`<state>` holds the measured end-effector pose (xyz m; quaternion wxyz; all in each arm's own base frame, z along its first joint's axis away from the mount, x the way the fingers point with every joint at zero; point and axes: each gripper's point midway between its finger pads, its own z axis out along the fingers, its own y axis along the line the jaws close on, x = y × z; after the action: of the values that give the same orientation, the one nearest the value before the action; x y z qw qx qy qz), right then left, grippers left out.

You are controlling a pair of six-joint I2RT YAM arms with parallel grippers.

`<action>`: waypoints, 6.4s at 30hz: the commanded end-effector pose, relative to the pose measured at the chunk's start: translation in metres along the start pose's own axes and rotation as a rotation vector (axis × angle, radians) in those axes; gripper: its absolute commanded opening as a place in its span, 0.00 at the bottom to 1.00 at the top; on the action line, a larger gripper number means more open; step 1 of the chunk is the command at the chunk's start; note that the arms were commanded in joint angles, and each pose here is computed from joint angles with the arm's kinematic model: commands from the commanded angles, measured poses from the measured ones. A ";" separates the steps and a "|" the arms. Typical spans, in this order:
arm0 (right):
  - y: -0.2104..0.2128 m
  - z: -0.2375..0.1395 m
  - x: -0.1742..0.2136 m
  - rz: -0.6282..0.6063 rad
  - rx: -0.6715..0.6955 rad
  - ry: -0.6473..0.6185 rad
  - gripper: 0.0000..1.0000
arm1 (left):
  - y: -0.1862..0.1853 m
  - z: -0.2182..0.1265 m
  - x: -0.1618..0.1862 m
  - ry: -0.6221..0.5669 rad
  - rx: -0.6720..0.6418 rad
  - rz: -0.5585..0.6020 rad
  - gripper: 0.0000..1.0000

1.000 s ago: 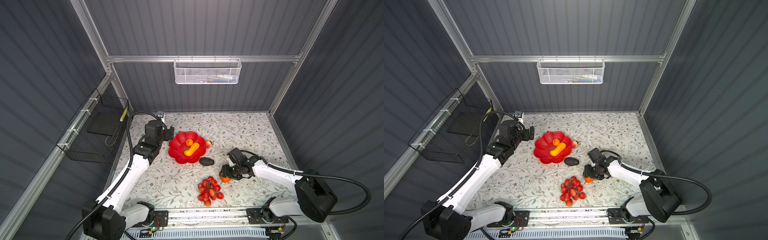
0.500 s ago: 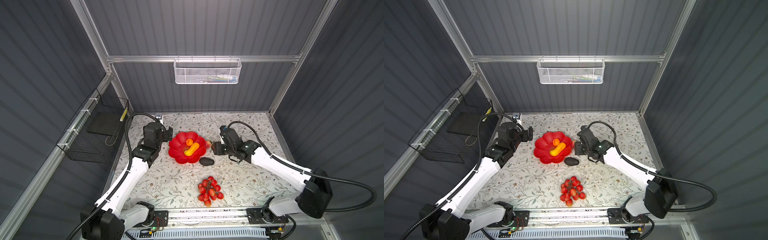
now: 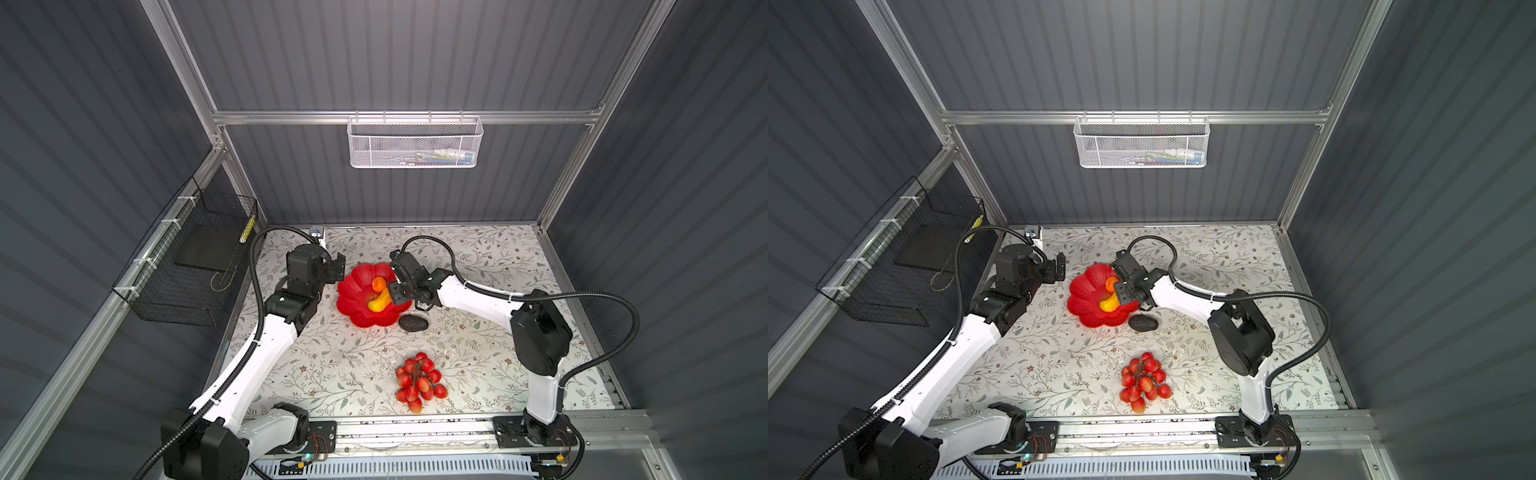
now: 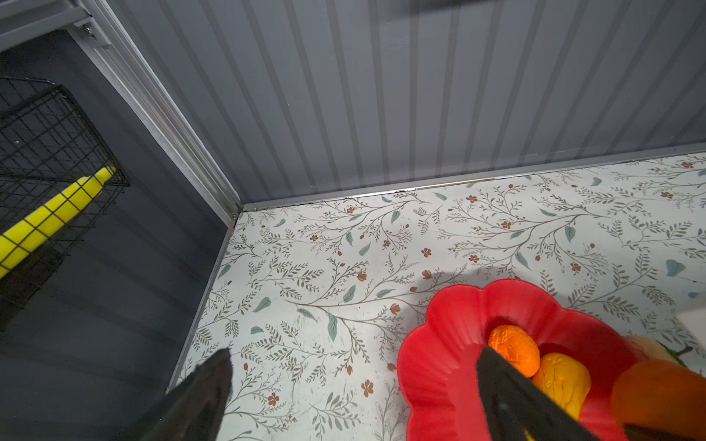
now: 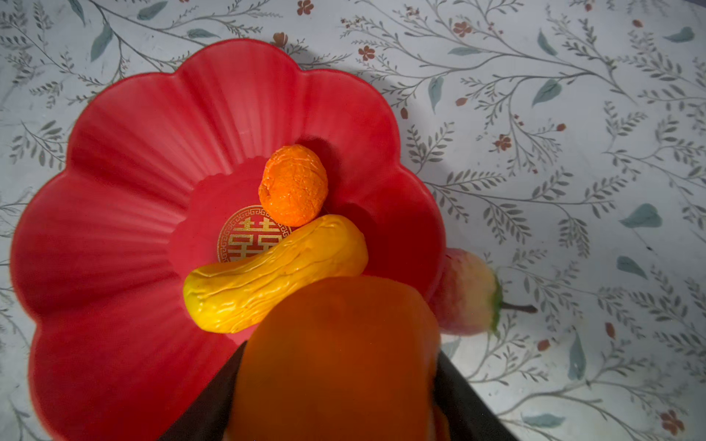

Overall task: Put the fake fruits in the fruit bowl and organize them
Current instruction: 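Place the persimmon into the red bowl with the right gripper and release, then grasp the dark avocado with the left gripper while the right gripper withdraws, then lower the avocado into the red bowl with the left gripper and release, then grasp the pink-yellow strawberry beside the bowl with the right gripper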

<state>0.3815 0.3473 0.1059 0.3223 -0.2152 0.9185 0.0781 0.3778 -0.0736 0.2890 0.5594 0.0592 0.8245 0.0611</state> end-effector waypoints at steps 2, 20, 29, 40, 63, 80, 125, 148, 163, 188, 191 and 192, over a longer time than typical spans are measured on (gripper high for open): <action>0.005 0.011 -0.006 -0.048 0.019 0.000 0.57 | 0.001 -0.001 0.001 -0.005 0.008 -0.022 1.00; -0.028 -0.084 -0.067 0.113 -0.039 -0.258 0.95 | -0.053 0.001 0.007 0.012 0.307 0.052 0.98; -0.138 -0.131 -0.026 0.496 -0.130 -0.371 0.99 | -0.139 -0.012 0.034 0.124 0.708 0.234 0.87; -0.196 -0.166 0.025 0.567 -0.007 -0.420 0.99 | -0.264 -0.038 0.104 0.260 0.874 0.854 0.75; -0.213 -0.173 0.047 0.657 -0.049 -0.439 0.99 | -0.319 -0.015 0.200 0.493 0.948 1.113 0.63; -0.219 -0.170 0.051 0.687 -0.044 -0.437 0.99 | -0.330 -0.001 0.195 0.528 0.894 1.039 0.32; -0.218 -0.161 0.058 0.723 -0.081 -0.404 0.99 | -0.255 0.129 0.079 0.448 0.602 -0.100 0.22; -0.214 -0.120 0.057 0.750 -0.131 -0.273 0.97 | -0.228 0.125 0.088 0.450 0.472 -0.124 0.64; -0.138 -0.026 0.024 0.732 -0.345 -0.060 0.91 | -0.121 0.045 -0.029 0.018 0.216 -0.069 0.87; -0.100 0.052 0.022 0.877 -0.363 0.052 0.79 | -0.024 -0.020 -0.004 -0.047 0.066 -0.045 1.00; -0.102 0.057 0.023 0.895 -0.354 0.050 0.74 | -0.023 -0.022 -0.006 -0.045 0.067 -0.028 1.00; -0.102 0.059 0.024 0.898 -0.352 0.054 0.72 | -0.025 -0.022 -0.006 -0.041 0.079 -0.011 1.00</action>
<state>0.4345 0.2651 0.0478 0.1864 0.1325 0.9036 0.3622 0.3589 -0.1003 0.2849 0.5692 0.0625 0.8195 0.0212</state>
